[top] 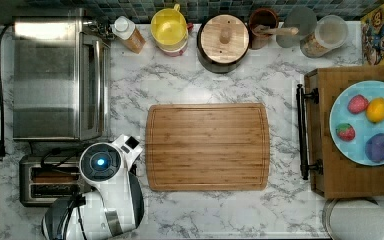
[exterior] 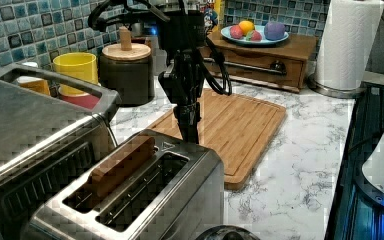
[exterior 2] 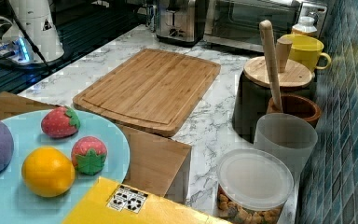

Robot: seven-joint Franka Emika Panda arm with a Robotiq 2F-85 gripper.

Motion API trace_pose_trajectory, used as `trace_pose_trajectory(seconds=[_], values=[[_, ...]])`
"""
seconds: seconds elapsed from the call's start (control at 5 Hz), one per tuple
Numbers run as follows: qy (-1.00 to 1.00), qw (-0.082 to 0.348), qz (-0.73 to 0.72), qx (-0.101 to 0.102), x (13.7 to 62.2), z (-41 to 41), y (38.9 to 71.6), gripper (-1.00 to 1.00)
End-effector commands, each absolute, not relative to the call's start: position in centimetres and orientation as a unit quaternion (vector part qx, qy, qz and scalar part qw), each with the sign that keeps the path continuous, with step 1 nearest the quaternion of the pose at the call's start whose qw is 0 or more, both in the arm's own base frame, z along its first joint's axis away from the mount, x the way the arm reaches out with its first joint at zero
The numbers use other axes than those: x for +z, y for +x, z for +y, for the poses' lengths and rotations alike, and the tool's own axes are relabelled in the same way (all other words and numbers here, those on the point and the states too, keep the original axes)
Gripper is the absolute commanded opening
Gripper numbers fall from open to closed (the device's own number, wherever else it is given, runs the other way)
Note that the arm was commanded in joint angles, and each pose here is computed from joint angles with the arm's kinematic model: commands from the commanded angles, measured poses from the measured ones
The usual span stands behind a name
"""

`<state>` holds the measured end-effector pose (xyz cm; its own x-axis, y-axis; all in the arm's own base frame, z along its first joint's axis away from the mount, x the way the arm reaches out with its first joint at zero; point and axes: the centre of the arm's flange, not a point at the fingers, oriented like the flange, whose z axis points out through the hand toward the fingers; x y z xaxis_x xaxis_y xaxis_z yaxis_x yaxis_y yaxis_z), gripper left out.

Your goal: Turn on the toaster.

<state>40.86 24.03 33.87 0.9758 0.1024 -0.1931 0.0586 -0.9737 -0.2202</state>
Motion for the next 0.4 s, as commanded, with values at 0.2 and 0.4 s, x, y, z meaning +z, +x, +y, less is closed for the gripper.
trace_pose_trajectory(seconds=[0.2, 0.4], values=[[-0.978, 0.047, -0.081, 0.184, 24.6, 26.2, 37.5, -1.0], [-0.968, 0.009, -0.092, 0.233, 19.3, 27.1, 35.3, -1.0]])
